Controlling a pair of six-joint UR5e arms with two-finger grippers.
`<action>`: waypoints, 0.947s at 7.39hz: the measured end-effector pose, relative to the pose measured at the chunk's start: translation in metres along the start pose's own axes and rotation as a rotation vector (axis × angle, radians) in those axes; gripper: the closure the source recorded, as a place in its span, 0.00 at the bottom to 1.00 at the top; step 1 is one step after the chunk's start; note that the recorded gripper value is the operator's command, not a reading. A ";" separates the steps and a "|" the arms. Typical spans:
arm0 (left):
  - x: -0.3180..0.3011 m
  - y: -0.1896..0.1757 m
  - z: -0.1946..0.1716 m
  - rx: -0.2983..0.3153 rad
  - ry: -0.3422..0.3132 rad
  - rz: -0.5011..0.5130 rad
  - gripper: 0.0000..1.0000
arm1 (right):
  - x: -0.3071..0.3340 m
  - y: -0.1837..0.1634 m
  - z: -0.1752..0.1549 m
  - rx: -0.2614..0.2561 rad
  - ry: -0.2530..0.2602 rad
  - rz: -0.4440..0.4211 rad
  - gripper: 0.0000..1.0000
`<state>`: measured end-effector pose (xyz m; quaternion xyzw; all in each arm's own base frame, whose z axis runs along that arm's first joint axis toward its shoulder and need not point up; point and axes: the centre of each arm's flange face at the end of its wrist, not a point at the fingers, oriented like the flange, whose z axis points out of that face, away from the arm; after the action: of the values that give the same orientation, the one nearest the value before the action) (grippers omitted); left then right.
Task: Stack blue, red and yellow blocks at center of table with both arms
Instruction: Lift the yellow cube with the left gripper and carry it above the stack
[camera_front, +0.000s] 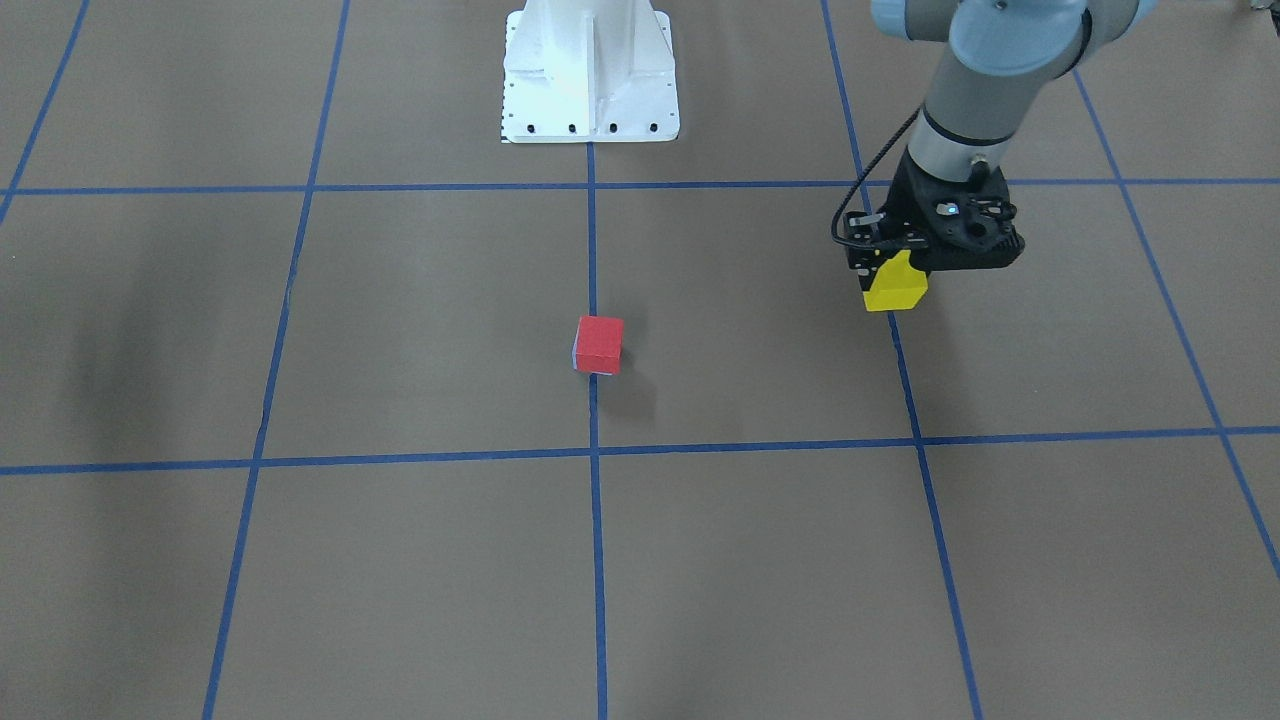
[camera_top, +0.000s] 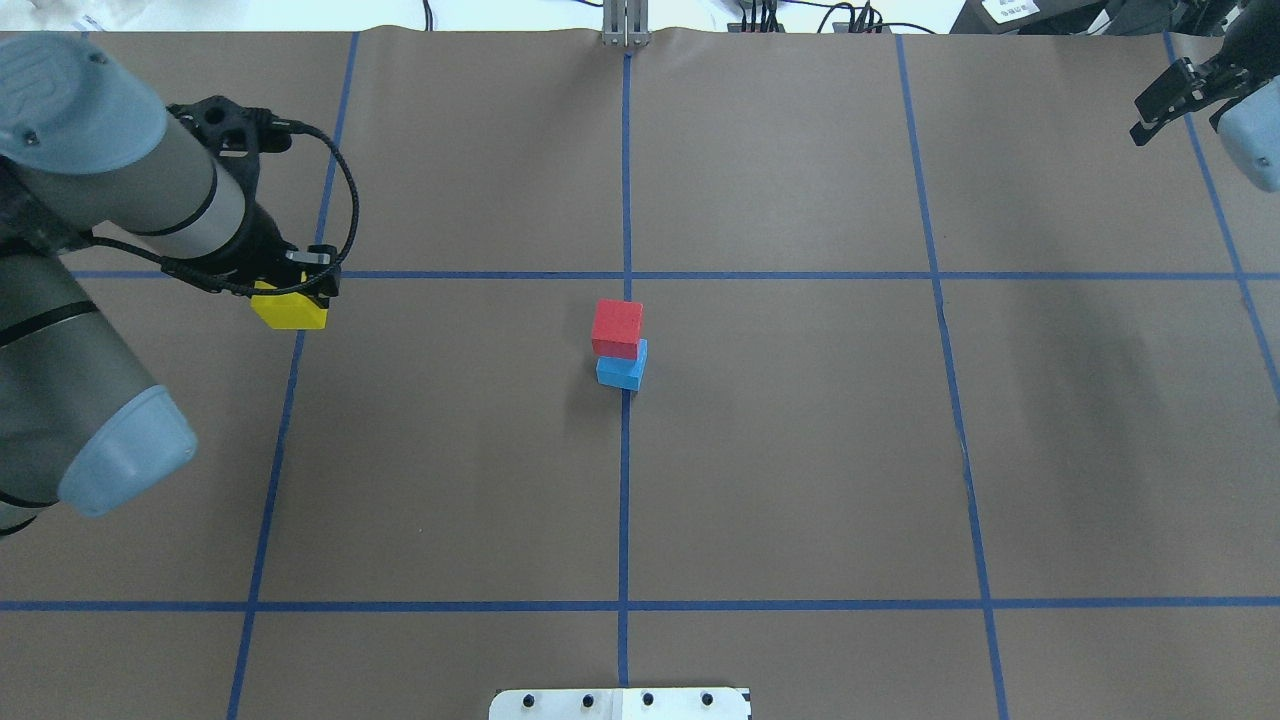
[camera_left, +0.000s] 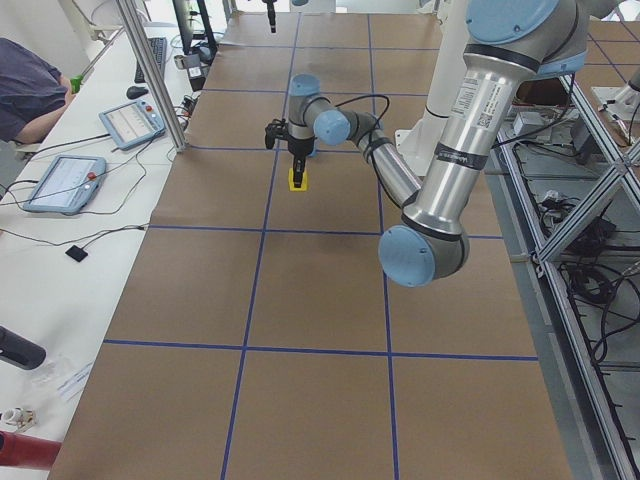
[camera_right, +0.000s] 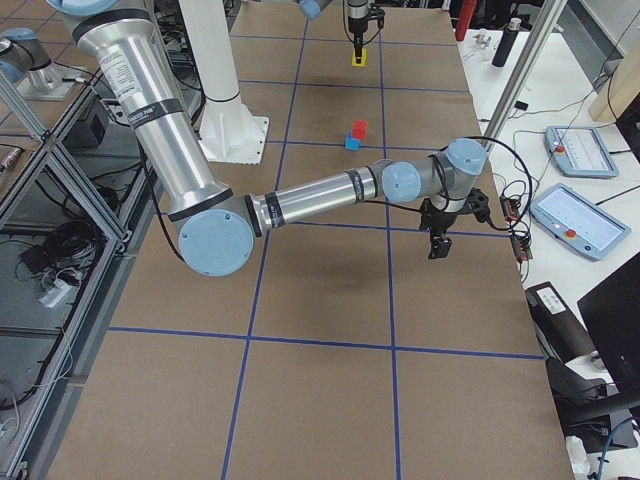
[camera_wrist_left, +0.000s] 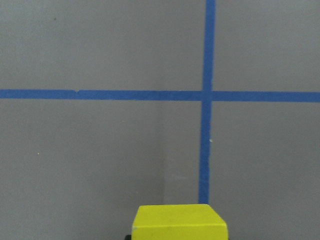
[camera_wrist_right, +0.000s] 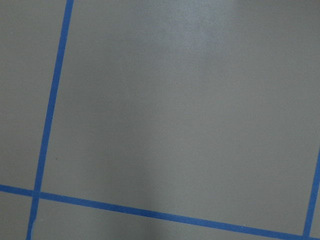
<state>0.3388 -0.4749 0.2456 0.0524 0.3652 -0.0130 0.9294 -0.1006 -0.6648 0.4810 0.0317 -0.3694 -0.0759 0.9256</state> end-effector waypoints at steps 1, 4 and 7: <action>0.049 -0.005 -0.008 -0.019 0.014 -0.005 1.00 | 0.000 0.000 0.000 0.000 0.001 0.000 0.00; 0.183 -0.036 -0.015 -0.051 0.030 -0.054 1.00 | 0.003 0.001 0.002 -0.002 0.004 0.002 0.00; 0.253 -0.038 0.018 -0.068 0.033 -0.028 1.00 | 0.003 0.001 0.002 -0.003 0.005 0.004 0.00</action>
<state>0.5339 -0.5112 0.0838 0.0159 0.3814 -0.0125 0.9242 -0.1000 -0.6638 0.4848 0.0297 -0.3672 -0.0744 0.9267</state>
